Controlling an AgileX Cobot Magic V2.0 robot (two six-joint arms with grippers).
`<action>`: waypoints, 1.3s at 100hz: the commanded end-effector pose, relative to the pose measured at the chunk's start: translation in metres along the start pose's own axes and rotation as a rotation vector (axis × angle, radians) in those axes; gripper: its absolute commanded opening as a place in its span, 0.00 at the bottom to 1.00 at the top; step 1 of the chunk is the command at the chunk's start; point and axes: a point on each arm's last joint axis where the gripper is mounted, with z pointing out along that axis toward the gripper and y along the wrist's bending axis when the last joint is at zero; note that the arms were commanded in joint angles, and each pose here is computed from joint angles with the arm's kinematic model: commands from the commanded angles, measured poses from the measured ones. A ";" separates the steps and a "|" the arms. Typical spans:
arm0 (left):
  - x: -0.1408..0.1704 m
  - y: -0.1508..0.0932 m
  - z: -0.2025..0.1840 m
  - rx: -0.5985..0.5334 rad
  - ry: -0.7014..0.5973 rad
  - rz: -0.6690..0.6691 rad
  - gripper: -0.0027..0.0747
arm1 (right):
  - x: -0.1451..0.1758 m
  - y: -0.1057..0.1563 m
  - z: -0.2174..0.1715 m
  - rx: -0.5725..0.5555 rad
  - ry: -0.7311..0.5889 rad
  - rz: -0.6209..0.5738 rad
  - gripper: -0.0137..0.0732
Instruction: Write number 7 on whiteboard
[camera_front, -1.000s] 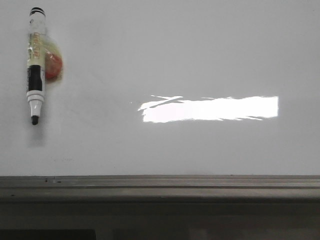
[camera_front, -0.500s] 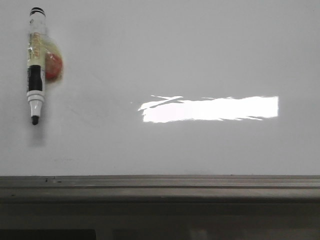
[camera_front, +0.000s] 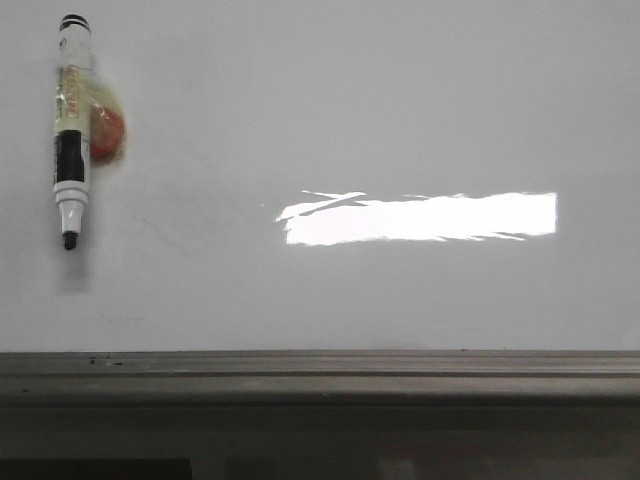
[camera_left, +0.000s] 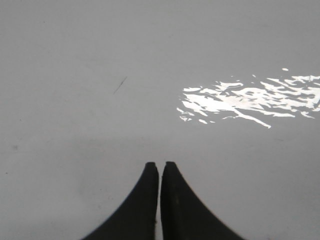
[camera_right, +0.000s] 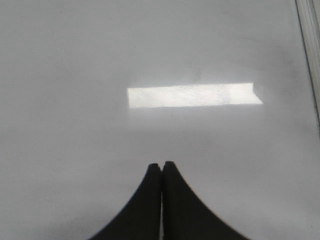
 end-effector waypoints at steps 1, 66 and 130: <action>-0.001 0.000 -0.001 0.004 -0.085 -0.011 0.01 | 0.002 0.000 0.000 0.003 -0.078 -0.024 0.08; -0.001 0.000 -0.001 0.004 -0.085 -0.011 0.01 | 0.001 0.000 0.000 0.002 -0.090 -0.024 0.08; -0.002 0.000 -0.001 0.004 -0.095 -0.011 0.01 | 0.000 0.000 0.000 0.002 -0.100 -0.024 0.08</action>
